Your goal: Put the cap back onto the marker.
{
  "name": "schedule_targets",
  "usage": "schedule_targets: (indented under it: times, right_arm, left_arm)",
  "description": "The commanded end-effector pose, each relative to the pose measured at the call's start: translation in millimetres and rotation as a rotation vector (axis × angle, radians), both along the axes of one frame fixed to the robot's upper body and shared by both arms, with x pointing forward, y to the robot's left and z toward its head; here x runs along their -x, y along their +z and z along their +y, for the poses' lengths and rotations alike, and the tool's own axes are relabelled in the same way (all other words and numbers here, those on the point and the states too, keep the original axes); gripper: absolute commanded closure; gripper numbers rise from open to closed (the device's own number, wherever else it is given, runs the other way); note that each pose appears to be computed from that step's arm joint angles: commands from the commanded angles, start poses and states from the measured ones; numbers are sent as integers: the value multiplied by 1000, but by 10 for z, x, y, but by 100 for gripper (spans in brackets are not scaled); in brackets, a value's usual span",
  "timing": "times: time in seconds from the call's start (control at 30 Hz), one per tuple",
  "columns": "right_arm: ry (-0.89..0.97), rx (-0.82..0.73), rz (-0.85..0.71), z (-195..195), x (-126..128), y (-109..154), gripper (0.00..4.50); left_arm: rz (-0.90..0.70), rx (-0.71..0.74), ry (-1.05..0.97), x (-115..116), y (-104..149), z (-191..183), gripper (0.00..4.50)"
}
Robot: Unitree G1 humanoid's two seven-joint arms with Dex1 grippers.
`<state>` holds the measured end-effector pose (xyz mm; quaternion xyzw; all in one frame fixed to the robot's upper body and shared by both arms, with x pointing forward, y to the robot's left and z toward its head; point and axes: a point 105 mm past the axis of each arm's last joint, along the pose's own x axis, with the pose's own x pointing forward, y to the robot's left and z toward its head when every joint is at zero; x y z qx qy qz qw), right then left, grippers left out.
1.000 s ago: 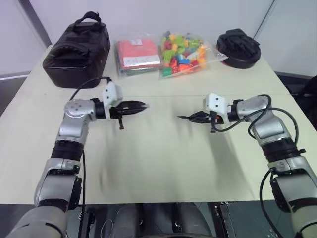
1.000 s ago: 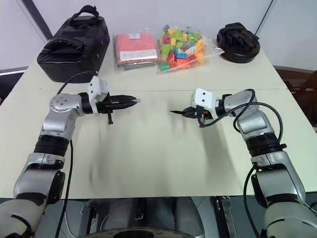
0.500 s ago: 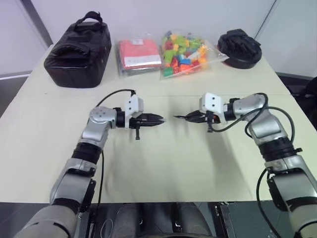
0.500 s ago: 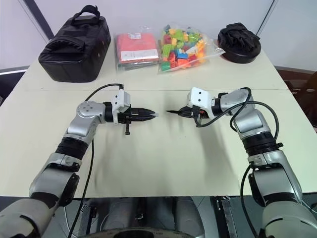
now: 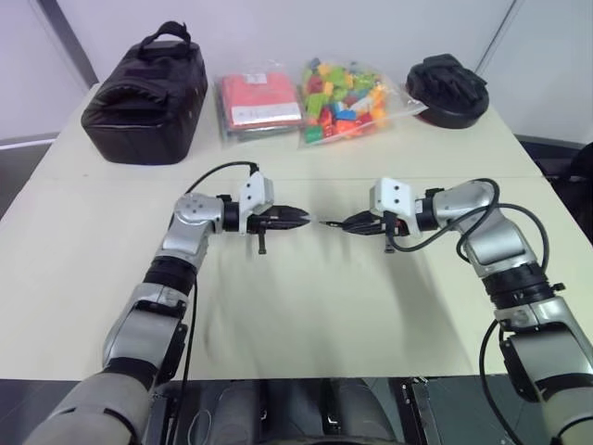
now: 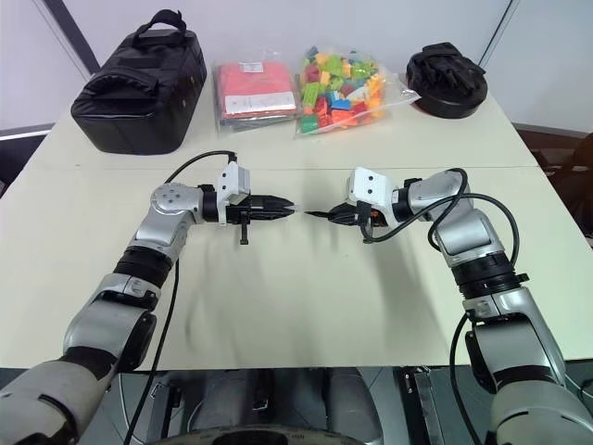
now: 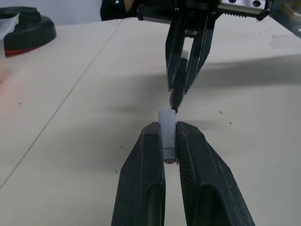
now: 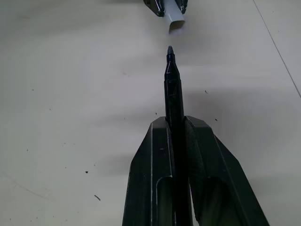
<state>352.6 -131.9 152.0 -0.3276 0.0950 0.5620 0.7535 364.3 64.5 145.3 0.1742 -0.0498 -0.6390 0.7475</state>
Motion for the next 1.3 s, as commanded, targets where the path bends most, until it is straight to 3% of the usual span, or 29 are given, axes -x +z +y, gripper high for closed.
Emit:
schedule_targets:
  times: [0.03,1.3]
  right_arm:
    - [12,-27,-50,25,13,150,450]
    - [-5,-45,-42,37,-8,128,450]
  left_arm:
    - [-44,0,-7,-3,68,-14,445]
    - [-47,-5,14,-42,61,48,445]
